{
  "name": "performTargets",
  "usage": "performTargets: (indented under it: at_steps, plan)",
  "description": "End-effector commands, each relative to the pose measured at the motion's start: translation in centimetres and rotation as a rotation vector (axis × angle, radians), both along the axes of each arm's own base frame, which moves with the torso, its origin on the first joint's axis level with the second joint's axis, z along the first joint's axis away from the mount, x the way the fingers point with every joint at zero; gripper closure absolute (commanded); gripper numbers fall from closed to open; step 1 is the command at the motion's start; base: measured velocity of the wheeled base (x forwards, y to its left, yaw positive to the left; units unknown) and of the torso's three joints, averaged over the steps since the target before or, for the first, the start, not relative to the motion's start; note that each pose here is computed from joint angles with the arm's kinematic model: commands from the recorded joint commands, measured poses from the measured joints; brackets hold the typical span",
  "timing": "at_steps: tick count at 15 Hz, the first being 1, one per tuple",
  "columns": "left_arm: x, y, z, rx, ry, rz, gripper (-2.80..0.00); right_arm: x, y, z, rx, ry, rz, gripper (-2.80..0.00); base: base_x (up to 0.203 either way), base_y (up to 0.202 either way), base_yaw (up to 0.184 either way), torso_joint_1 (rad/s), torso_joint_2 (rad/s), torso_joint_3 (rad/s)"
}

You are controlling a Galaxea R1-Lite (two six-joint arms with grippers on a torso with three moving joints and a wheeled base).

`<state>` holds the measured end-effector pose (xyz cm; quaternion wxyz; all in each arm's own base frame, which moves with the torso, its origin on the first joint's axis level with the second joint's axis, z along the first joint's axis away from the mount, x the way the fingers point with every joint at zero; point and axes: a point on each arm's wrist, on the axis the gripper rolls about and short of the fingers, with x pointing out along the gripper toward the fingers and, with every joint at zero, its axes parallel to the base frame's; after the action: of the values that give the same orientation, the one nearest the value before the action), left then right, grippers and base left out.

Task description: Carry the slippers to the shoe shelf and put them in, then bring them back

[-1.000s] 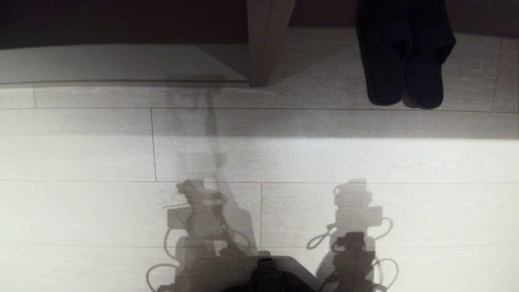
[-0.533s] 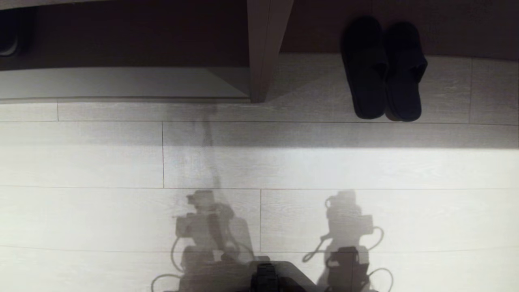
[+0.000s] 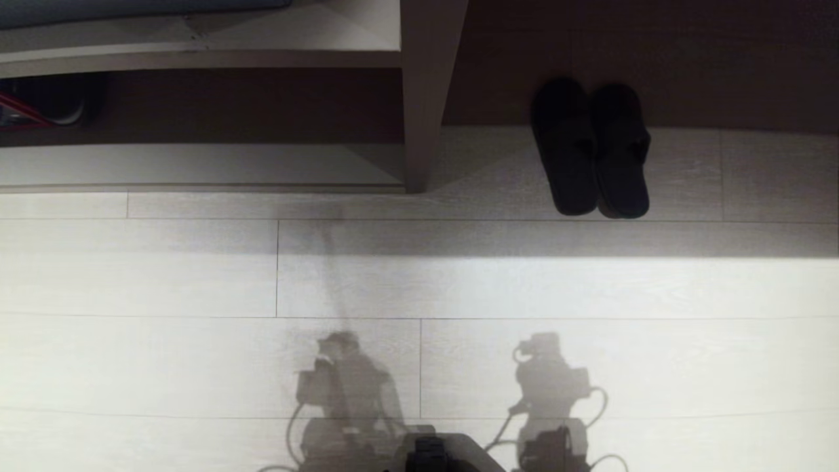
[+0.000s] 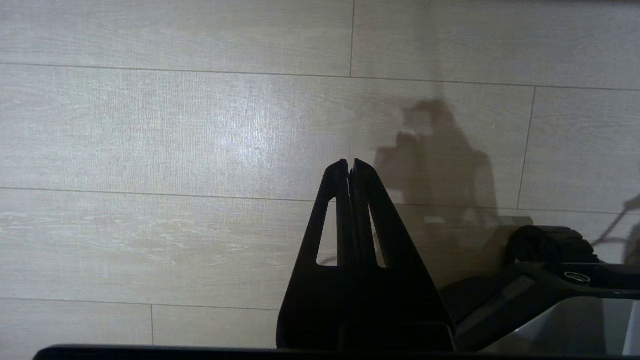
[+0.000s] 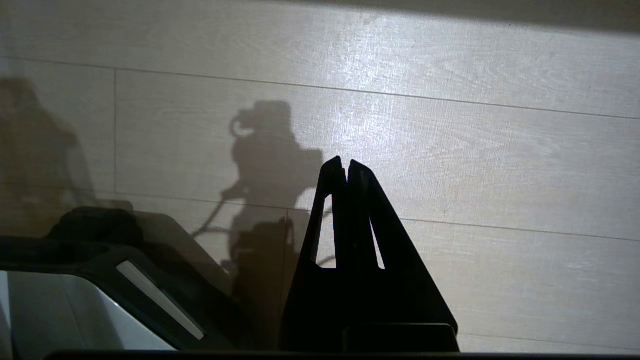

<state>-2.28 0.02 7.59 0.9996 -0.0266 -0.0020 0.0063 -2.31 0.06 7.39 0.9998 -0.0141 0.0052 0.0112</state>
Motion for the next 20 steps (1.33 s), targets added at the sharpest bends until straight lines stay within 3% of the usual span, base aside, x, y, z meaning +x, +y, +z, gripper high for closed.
performTargets:
  at_steps: [1,20]
  plan:
    - [0.01,0.00,0.01,-0.001,0.001,0.001,0.00,0.04,0.00,-0.03,-0.001,0.005,0.001,0.00,0.000,0.000,0.000,-0.002,0.01,0.198]
    - [0.01,0.00,0.00,0.003,0.002,0.001,0.00,0.04,0.00,-0.03,-0.001,0.005,0.001,0.00,0.000,0.000,0.000,0.000,0.00,0.202]
